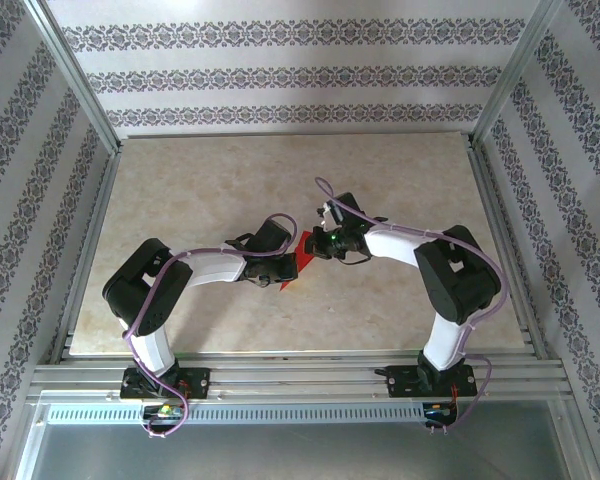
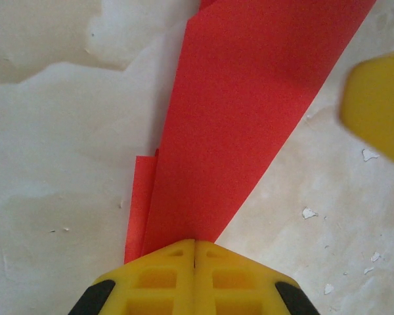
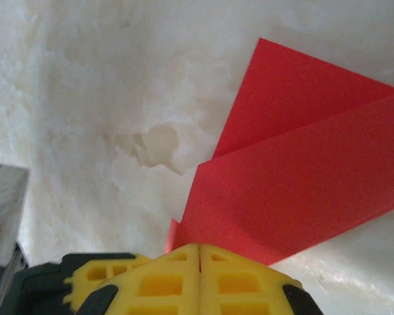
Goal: Fold a paper plane with a square sheet of paper (pick it up from the middle)
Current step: Fold the wing for the fifth time at the center of the table.
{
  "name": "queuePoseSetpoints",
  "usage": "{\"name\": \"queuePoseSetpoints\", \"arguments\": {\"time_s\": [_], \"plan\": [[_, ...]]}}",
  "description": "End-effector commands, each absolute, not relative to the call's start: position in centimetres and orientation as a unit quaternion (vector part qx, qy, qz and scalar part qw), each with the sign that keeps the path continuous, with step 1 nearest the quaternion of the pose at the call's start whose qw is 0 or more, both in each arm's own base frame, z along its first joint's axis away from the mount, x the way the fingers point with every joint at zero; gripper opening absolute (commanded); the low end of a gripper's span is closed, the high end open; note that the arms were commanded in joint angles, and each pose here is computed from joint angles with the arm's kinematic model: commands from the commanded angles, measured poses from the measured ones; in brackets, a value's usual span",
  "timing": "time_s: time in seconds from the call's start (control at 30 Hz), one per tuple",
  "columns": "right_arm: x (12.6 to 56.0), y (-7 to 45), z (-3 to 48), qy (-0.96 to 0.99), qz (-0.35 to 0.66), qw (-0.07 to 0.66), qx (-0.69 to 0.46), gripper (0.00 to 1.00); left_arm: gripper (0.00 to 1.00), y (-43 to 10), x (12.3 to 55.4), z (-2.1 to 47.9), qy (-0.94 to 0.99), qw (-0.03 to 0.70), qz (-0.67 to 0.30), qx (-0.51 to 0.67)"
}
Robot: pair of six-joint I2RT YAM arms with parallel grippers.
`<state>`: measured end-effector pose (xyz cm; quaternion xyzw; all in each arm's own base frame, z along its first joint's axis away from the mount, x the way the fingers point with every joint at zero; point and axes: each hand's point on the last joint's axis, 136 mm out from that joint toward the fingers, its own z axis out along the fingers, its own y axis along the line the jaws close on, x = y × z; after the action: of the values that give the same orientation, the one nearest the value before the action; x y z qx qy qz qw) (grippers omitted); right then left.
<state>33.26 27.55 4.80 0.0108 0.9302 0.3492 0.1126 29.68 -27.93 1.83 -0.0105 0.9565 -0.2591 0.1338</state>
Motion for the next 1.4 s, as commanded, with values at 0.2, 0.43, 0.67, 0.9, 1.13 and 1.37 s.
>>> {"name": "queuePoseSetpoints", "arguments": {"time_s": [0.2, 0.43, 0.67, 0.9, 1.13, 1.37], "plan": [[33.8, 28.1, 2.2, 0.934, 0.343, 0.096, 0.029, 0.00, 0.00, -25.1, 26.9, -2.0, 0.978, 0.065, -0.196, -0.028], [34.7, 24.5, -0.3, 0.945, 0.303, 0.097, 0.069, 0.00, 0.00, -24.5, 26.4, -2.5, 0.981, 0.055, -0.185, -0.034], [38.3, 19.3, -0.8, 0.948, 0.269, 0.124, 0.119, 0.00, 0.00, -24.3, 25.6, -3.2, 0.982, 0.039, -0.182, -0.036], [41.7, 15.1, 0.0, 0.941, 0.252, 0.150, 0.170, 0.00, 0.00, -24.8, 26.1, -2.5, 0.980, 0.046, -0.194, -0.026], [42.5, 14.3, 4.5, 0.934, 0.259, 0.190, 0.159, 0.01, 0.00, -26.0, 27.0, -0.7, 0.974, 0.061, -0.218, -0.006], [38.7, 15.6, 8.8, 0.931, 0.260, 0.211, 0.142, 0.12, 0.19, -28.6, 30.1, 6.8, 0.948, 0.140, -0.285, 0.018]]}}
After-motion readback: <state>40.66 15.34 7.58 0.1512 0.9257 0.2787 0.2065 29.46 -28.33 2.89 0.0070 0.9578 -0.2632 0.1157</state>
